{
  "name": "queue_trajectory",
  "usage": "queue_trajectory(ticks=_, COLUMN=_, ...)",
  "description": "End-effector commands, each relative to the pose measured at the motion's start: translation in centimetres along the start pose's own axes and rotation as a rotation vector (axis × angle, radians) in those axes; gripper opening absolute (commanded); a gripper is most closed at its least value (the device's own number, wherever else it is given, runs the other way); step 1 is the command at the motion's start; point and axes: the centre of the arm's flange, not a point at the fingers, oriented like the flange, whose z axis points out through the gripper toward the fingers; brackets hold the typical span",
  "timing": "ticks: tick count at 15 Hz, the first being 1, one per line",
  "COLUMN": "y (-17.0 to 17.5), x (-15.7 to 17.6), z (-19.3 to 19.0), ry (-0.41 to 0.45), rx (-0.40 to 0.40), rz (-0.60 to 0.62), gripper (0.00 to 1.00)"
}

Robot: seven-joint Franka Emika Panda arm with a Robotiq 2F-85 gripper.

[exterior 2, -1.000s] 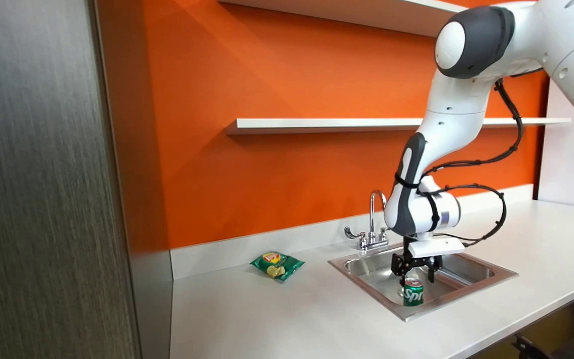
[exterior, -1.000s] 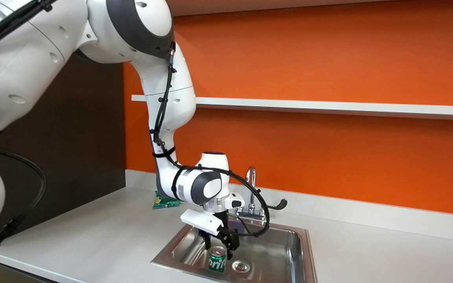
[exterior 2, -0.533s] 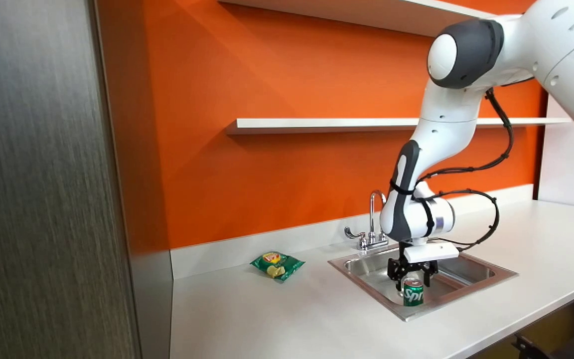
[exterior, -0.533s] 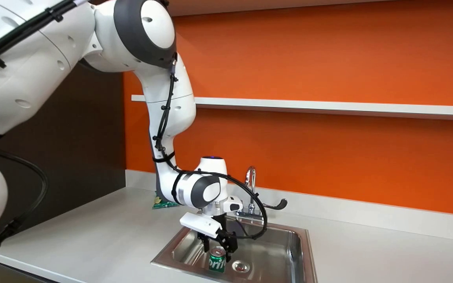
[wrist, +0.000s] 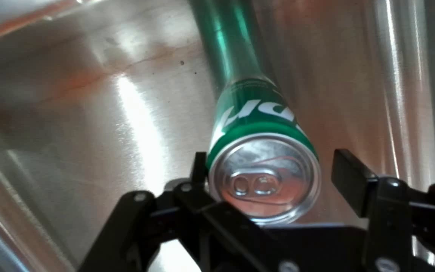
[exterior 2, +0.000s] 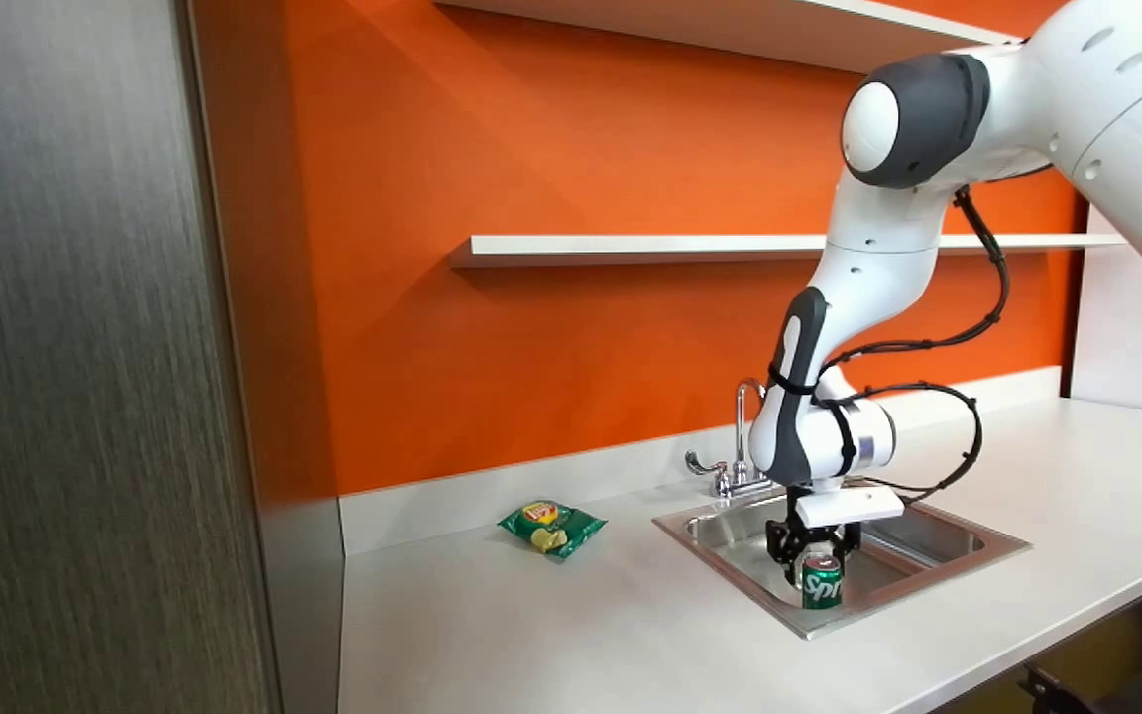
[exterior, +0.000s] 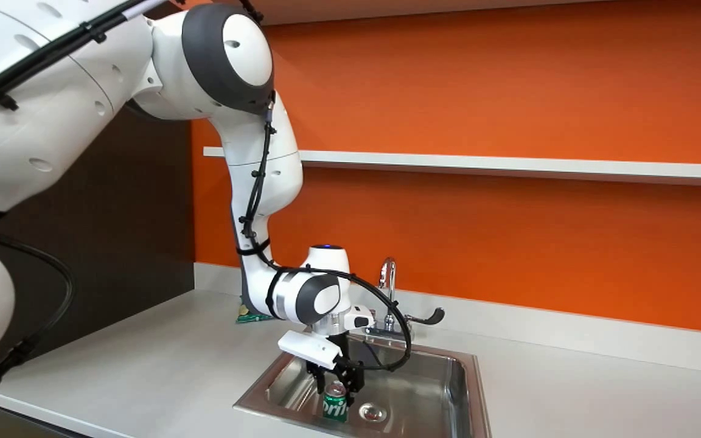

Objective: Remove the can from the sink

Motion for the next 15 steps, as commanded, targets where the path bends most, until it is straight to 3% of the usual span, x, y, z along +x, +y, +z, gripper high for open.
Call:
queue_trajectory(ticks=1, y=-0.5, x=0.5, z=-0.2, ry=0.013, rx=-0.003, rz=0.015, gripper=0.54)
queue_trajectory(ticks=3, y=-0.5, x=0.5, z=-0.9, ry=0.017, rx=-0.001, rz=0.015, gripper=0.38)
queue_trajectory(ticks=8, y=-0.9, x=0.0, z=-3.3, ry=0.028, rx=-0.001, rz=0.005, gripper=0.38)
queue_trajectory(ticks=15, y=-2.2, x=-1.2, z=-10.5, ry=0.065, rx=0.003, rz=-0.031, gripper=0.38)
